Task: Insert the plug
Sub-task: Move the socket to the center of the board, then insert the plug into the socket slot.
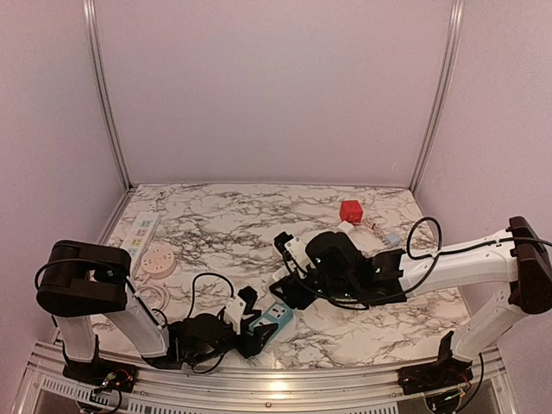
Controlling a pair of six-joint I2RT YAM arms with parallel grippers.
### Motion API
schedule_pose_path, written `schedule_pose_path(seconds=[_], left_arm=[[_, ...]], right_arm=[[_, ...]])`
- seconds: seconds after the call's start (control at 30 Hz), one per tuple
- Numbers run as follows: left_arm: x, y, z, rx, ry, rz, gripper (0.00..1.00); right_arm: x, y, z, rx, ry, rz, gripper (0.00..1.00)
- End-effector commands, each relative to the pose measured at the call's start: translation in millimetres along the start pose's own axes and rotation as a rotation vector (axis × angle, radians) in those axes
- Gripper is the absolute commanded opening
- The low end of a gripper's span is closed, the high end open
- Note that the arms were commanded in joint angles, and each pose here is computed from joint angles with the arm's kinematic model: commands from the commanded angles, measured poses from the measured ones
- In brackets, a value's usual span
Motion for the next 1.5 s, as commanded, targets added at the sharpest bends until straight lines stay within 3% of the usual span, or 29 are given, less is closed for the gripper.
schedule_pose_path(seconds=[0.0,0.3,0.4,0.67,1.0,1.47], left_arm=[[67,13,-15,0.0,0.277,0.114,0.64],[56,12,-21,-0.034,0.257,0.123,0.78],[49,15,-30,-0.048,0.211,0.103,0.83],[27,17,-38,-0.087,0.18,0.115,0.93],[-16,32,-71,-0.165,0.091,0.132,0.97],[-14,37,-78,-0.17,0.089,0.117,0.99]], right_arm=[[-26,8,-9,-0.013,-0.062,0.015,0.0],[-38,5,-34,-0.006,-0.106,0.073,0.0],[-40,8,-37,-0.01,-0.058,0.096,0.0],[-37,5,-30,0.071,-0.028,0.013,0.0],[-18,1,3,0.129,0.057,-0.036,0.0],[-2,9,19,0.04,0.104,-0.075,0.0]])
Point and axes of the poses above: each gripper's point midway between its finger pads, its own z axis out along the fingers, its own y axis along the line the jaws close on, x = y × z, the point moved 6 cm from there along -z, back along the fingers, and after that the axes turned 5 degrees about z, right-handed, at the moved point
